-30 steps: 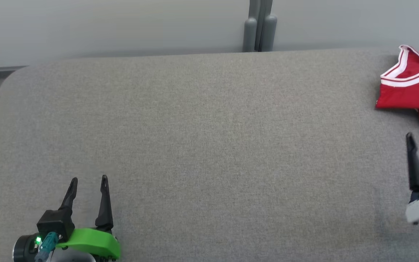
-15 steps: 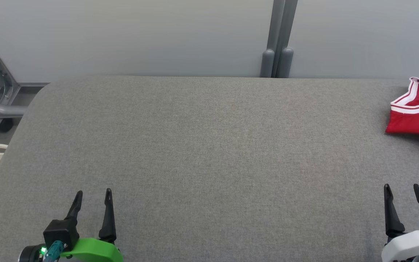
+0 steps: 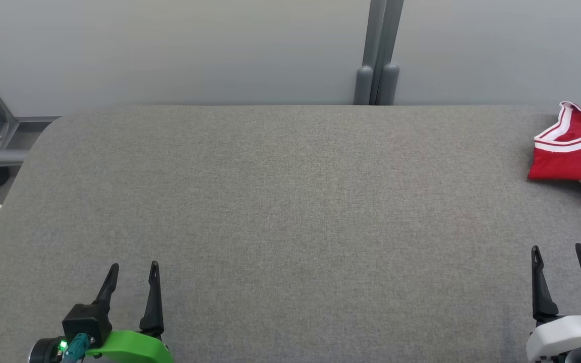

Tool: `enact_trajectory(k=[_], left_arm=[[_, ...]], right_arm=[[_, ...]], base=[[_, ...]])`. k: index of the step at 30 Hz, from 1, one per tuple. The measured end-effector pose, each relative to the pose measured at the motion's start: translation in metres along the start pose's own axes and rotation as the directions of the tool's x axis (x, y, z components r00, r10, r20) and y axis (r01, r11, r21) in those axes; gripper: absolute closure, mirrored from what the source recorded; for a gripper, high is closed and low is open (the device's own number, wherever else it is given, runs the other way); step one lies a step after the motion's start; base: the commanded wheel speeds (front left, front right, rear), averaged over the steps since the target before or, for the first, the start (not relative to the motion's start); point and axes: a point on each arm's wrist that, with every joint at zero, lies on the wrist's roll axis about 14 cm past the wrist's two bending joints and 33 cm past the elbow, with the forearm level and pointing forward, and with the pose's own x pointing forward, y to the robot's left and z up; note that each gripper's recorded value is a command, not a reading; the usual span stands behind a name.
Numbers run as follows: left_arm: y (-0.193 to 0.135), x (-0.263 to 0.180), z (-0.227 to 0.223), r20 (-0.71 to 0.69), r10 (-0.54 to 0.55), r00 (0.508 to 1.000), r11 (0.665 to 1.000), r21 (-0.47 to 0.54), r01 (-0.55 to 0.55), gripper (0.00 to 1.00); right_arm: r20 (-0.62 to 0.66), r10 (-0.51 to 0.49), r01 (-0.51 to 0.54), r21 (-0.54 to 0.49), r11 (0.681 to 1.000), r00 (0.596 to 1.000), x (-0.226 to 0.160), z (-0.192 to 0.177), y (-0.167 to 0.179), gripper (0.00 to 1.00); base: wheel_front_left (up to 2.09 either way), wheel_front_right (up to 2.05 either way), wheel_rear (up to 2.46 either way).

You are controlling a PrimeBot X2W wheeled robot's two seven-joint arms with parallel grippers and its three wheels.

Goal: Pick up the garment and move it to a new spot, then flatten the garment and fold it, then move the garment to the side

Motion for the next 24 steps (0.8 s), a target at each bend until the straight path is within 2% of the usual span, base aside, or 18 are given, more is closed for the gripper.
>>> enact_trajectory(k=[7,18,19,24], left_arm=[[-0.004,0.000,-0.001,-0.002,-0.015,1.000,1.000,0.000,0.015,0.00],[-0.005,-0.003,-0.011,-0.031,-0.018,0.999,1.000,-0.003,0.017,0.00],[-0.005,-0.003,-0.012,-0.035,-0.019,0.999,1.000,-0.004,0.019,1.00],[-0.006,-0.010,-0.030,-0.095,-0.013,0.995,1.000,-0.013,0.012,1.00]], right_arm=[[0.022,0.006,-0.006,0.001,1.000,1.000,0.001,0.007,0.002,0.00],[-0.005,0.008,-0.008,0.013,1.000,1.000,-0.003,-0.002,0.006,0.00],[-0.007,0.009,-0.009,0.015,1.000,1.000,-0.003,-0.002,0.006,1.00],[-0.069,0.011,-0.008,0.047,0.999,0.998,-0.010,-0.021,0.014,1.00]], base=[[0.00,0.00,0.00],[0.00,0.00,0.00],[0.00,0.00,0.00],[0.00,0.00,0.00]])
